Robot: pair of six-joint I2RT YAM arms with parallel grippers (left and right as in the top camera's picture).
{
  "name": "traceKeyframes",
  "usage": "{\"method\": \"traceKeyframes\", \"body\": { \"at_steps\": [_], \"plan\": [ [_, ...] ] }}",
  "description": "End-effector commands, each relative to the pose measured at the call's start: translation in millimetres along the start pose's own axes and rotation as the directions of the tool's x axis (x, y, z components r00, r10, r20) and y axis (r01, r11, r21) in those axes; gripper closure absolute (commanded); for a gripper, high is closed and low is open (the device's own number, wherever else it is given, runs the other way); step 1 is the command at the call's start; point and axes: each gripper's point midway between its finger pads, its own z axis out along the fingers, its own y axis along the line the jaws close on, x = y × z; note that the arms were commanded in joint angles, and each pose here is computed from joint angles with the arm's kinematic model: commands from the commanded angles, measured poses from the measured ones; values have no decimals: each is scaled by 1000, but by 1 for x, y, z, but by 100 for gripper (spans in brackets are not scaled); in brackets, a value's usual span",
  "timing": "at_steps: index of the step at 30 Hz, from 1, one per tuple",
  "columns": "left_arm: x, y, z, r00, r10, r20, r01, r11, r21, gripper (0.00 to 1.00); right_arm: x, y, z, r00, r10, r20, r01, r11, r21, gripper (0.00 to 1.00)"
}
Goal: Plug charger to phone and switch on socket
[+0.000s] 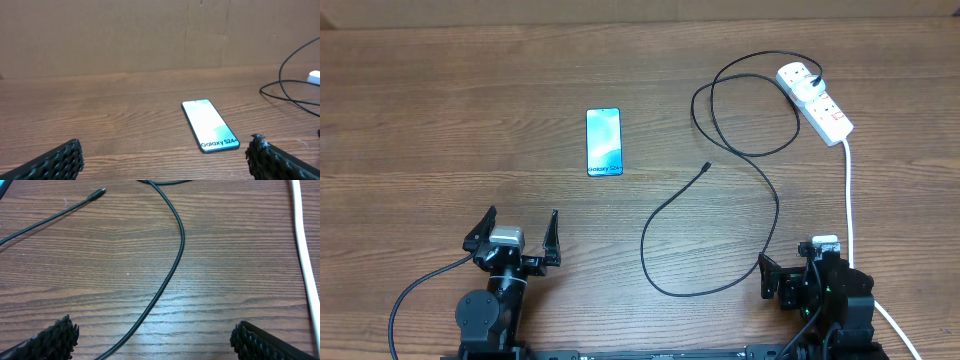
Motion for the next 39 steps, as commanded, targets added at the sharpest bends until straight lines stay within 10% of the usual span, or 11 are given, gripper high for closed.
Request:
{"method": "traceKeyframes", "body": {
  "at_steps": [1,39],
  "plan": [
    [1,3,0,1000,-9,2,9,1000,-16,1,-5,-2,-3,1000,2,15,-2,1000,11,0],
    [1,5,0,1000,2,1,-2,1000,-27,1,-5,-2,-3,1000,2,15,-2,1000,11,0]
  ]
}}
